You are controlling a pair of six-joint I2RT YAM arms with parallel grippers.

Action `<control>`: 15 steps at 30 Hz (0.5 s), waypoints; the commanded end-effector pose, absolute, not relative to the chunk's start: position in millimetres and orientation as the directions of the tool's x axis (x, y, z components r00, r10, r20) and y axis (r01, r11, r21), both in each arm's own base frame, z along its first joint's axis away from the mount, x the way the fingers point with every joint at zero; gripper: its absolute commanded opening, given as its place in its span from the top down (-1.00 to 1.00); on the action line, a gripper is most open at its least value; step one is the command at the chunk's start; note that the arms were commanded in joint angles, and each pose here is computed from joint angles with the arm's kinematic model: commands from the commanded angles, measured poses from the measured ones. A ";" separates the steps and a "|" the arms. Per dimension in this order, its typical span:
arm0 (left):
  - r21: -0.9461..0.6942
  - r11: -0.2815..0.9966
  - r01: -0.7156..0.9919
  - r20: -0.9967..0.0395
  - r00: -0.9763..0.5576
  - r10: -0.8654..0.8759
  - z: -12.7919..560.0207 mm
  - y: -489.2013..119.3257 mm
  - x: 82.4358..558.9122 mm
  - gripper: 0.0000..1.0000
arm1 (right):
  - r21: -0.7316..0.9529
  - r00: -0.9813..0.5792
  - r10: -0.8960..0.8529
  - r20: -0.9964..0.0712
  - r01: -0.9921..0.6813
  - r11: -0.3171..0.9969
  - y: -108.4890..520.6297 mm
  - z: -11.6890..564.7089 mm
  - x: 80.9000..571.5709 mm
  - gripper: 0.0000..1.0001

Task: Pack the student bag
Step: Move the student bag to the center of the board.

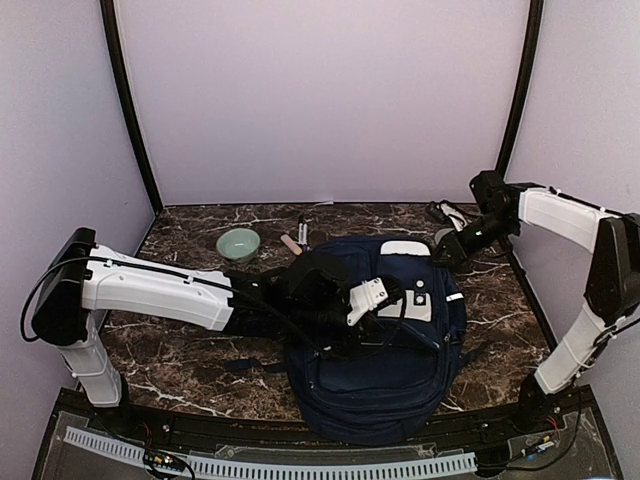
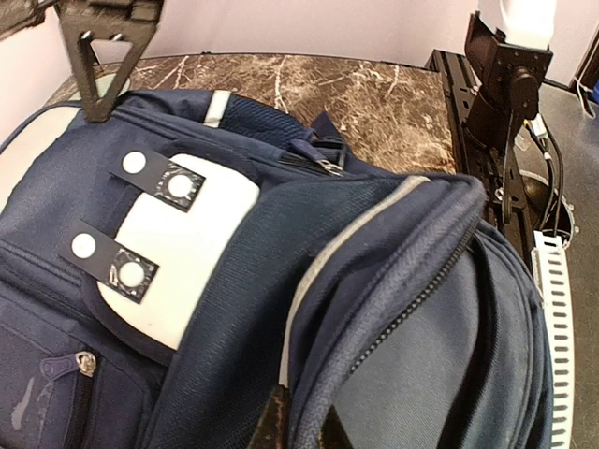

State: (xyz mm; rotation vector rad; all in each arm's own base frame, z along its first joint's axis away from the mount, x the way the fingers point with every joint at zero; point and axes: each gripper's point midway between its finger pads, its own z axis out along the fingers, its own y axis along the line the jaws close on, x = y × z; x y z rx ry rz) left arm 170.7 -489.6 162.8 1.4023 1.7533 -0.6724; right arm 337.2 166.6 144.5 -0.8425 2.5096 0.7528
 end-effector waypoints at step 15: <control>-0.066 0.306 0.950 -0.915 -0.180 0.360 200.1 -498.9 225.6 1.00 | 0.081 -0.179 -0.541 -0.822 -0.977 0.199 212.4 279.4 199.1 -0.76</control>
